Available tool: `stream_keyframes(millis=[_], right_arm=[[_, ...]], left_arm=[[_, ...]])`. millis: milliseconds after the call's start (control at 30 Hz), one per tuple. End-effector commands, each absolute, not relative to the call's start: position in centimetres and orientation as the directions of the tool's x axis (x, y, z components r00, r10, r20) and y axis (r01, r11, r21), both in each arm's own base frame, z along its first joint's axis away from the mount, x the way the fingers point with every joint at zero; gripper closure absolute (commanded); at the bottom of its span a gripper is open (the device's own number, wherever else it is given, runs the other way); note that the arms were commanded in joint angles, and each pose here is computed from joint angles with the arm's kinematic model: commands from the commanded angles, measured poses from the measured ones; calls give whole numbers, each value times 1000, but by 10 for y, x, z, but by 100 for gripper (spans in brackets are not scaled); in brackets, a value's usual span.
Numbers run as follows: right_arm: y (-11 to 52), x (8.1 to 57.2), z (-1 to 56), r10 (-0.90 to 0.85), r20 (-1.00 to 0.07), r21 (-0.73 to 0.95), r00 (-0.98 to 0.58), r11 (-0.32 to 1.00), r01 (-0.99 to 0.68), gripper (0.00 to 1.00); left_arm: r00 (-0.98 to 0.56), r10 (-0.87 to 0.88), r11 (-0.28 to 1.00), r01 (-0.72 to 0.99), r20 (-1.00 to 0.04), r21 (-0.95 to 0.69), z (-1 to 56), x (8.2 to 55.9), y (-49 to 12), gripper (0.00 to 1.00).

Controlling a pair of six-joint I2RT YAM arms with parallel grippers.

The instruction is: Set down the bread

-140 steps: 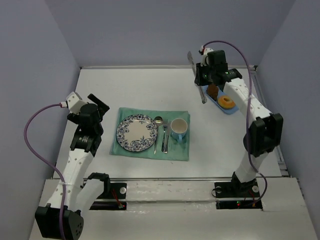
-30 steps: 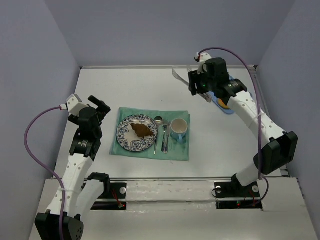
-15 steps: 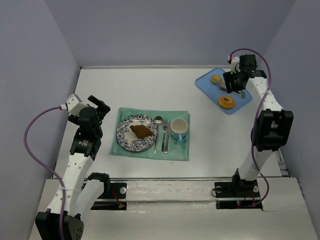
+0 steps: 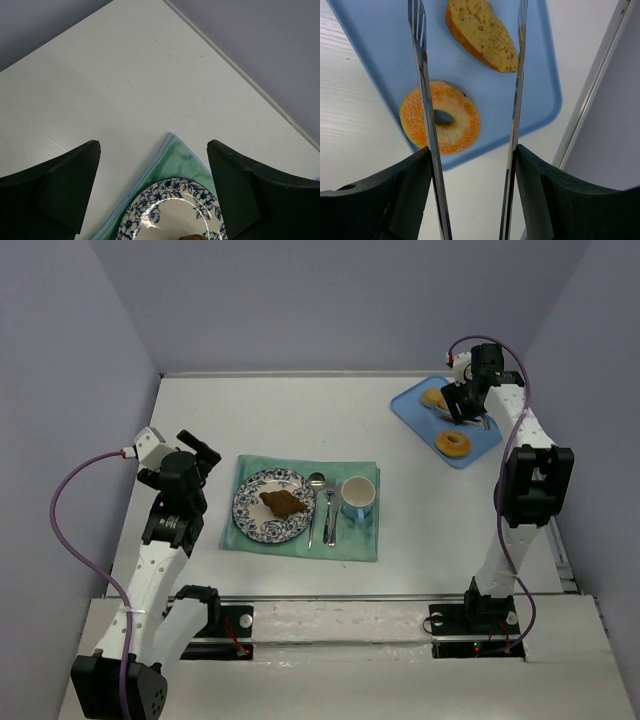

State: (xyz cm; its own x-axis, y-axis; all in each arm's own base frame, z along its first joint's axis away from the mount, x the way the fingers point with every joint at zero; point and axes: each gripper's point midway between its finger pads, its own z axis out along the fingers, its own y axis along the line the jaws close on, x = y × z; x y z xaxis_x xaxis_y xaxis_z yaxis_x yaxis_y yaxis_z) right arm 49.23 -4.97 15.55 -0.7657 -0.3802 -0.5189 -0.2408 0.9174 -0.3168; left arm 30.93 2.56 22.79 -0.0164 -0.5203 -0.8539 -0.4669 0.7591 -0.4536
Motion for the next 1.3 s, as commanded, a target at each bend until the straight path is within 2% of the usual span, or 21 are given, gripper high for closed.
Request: stream_keyframes(millis=[0, 167, 233, 267, 367, 433, 467, 633, 833, 967, 1033, 1167, 1267], right_arm=[[-49, 500, 155, -387, -502, -309, -774, 916, -257, 31], [-56, 500, 146, -351, -477, -304, -806, 926, -224, 35], [-61, 499, 147, -335, -469, -320, -817, 927, -196, 48], [-65, 498, 149, -319, -465, -331, -826, 928, -171, 61], [-65, 496, 168, -298, -503, -333, -811, 933, -136, 74], [-61, 495, 185, -284, -544, -316, -790, 941, -120, 91], [-57, 492, 206, -269, -589, -299, -762, 949, -104, 93], [-36, 474, 270, -228, -721, -214, -654, 971, -103, 93], [61, 431, 340, -228, -864, -49, -449, 926, -375, 92], [184, 380, 350, -328, -891, -46, -313, 752, -657, 91], [222, 364, 353, -320, -909, -25, -268, 682, -731, 90], [315, 314, 339, -239, -929, 159, -283, 435, -887, 90], [377, 265, 309, -305, -882, 290, -360, 250, -924, 88]], left_arm=[[27, -506, 752, -476, -862, -456, 236, 312, 32, 1], [24, -504, 751, -482, -863, -452, 234, 312, 33, 1], [25, -503, 750, -484, -864, -451, 234, 312, 33, 1], [29, -502, 750, -483, -864, -452, 235, 312, 33, 1], [38, -504, 748, -480, -863, -459, 238, 311, 34, 1], [41, -507, 748, -475, -861, -463, 239, 310, 33, 1], [45, -509, 748, -471, -860, -468, 240, 309, 33, 1], [50, -518, 751, -452, -854, -482, 243, 307, 30, 1], [54, -533, 750, -431, -845, -501, 245, 306, 27, 1], [47, -537, 755, -418, -842, -505, 246, 307, 24, 1], [44, -545, 754, -410, -837, -513, 245, 307, 22, 1], [29, -554, 760, -390, -832, -520, 245, 308, 17, 1], [42, -565, 753, -383, -824, -536, 249, 305, 17, 1]])
